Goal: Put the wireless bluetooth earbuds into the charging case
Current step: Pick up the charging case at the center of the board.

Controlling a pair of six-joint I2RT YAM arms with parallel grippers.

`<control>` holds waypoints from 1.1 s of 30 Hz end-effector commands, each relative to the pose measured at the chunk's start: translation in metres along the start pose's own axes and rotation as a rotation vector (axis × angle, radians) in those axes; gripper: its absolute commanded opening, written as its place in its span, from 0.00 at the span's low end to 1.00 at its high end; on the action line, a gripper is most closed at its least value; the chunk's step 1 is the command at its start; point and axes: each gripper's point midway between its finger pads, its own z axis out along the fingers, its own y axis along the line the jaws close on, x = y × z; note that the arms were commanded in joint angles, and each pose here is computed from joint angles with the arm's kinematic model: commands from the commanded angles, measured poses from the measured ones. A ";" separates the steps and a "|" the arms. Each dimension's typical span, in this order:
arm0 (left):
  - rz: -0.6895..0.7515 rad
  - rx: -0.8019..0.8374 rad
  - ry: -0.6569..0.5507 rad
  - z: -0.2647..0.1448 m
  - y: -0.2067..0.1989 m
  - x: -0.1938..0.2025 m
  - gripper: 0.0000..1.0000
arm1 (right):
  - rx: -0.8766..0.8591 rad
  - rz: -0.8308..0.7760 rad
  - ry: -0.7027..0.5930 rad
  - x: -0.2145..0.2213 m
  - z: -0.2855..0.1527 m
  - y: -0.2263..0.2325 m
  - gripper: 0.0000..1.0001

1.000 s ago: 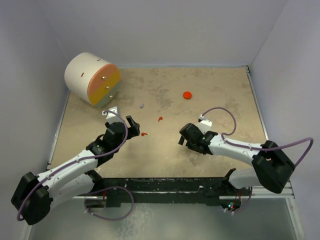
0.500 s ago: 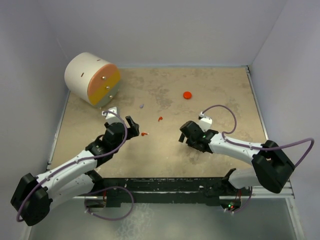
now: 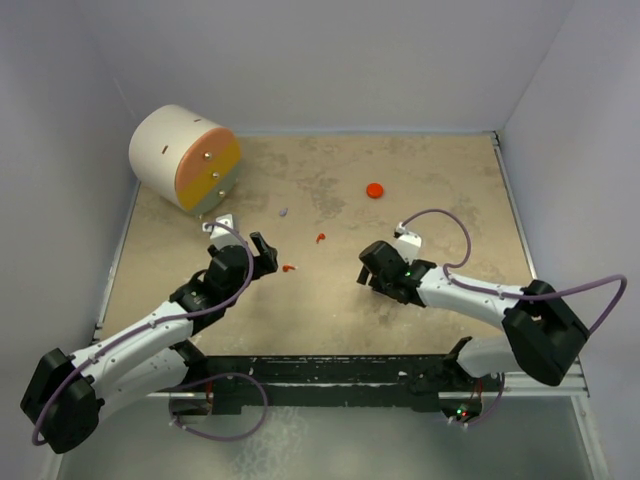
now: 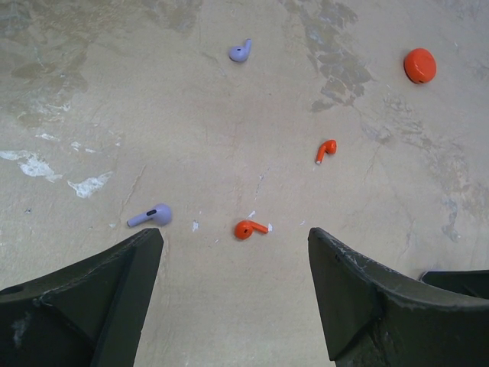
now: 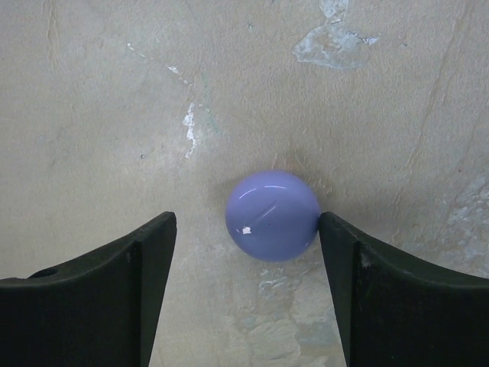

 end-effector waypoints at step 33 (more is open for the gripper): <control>0.027 -0.061 -0.024 0.000 0.011 -0.004 0.77 | -0.159 -0.089 -0.063 -0.017 0.014 0.055 0.77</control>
